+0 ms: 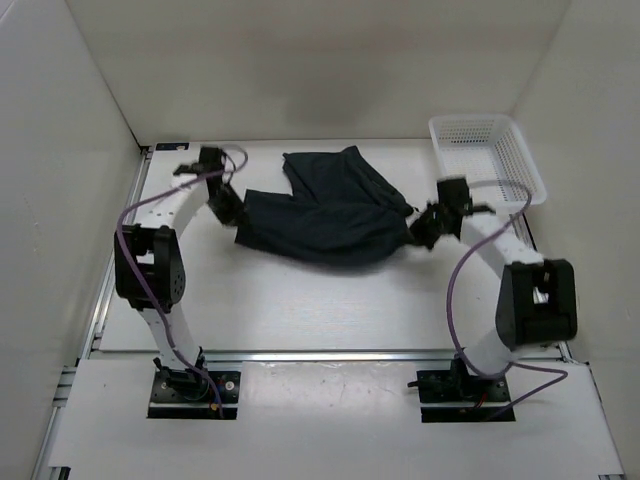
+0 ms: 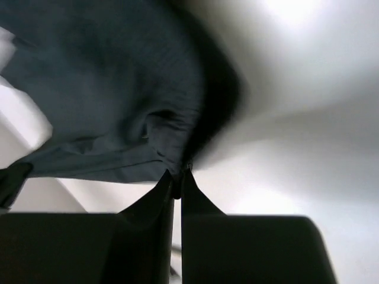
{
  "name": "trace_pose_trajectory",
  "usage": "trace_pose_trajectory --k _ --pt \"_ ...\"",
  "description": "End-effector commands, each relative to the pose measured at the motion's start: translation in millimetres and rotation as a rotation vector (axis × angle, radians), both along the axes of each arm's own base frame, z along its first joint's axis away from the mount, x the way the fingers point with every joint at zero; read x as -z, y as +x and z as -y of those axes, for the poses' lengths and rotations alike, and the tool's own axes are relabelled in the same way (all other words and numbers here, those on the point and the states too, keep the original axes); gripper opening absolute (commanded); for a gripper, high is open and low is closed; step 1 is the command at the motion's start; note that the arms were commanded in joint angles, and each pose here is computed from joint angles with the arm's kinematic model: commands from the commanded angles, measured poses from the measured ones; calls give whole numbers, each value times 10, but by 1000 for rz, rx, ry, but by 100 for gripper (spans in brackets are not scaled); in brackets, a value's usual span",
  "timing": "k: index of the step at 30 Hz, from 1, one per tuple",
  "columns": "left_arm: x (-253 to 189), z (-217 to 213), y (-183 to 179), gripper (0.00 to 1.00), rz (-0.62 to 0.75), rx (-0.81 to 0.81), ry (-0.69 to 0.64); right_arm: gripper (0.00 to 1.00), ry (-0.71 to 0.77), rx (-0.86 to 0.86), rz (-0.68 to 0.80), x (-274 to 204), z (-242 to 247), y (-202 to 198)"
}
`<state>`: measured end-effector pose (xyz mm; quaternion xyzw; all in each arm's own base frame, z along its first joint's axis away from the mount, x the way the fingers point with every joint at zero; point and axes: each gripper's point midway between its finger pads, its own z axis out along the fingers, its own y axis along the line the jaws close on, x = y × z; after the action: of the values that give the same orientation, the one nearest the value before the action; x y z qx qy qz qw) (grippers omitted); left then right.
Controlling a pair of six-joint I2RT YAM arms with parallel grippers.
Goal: Fold and stack the shorts
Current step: Flatten the shorts out
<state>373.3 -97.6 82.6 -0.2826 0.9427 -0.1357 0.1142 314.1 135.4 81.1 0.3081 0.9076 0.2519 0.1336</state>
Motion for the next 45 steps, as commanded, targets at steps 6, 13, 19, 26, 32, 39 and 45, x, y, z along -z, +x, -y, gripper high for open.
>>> trace_pose_trajectory --k 6,13,19,26,32,39,45 --pt "-3016 -407 910 10 725 -26 -58 0 -48 -132 717 -2863 -47 1448" --pt "-3359 -384 251 10 818 -12 -76 0 -86 -268 794 -2963 -128 890" --pt "-1717 -309 -635 10 481 -49 -73 0 -117 -353 547 -1614 -192 -17" --pt "-725 -344 -1506 97 301 -103 -80 79 -199 -442 343 -638 -35 -924" --pt "-1299 -505 -911 93 402 -28 50 93 -355 -305 316 -713 390 -862" --pt "-1265 -225 -80 76 324 171 154 10 -323 -254 237 -708 415 -266" --pt "-898 206 598 43 265 263 174 0 -318 -264 200 -623 299 303"
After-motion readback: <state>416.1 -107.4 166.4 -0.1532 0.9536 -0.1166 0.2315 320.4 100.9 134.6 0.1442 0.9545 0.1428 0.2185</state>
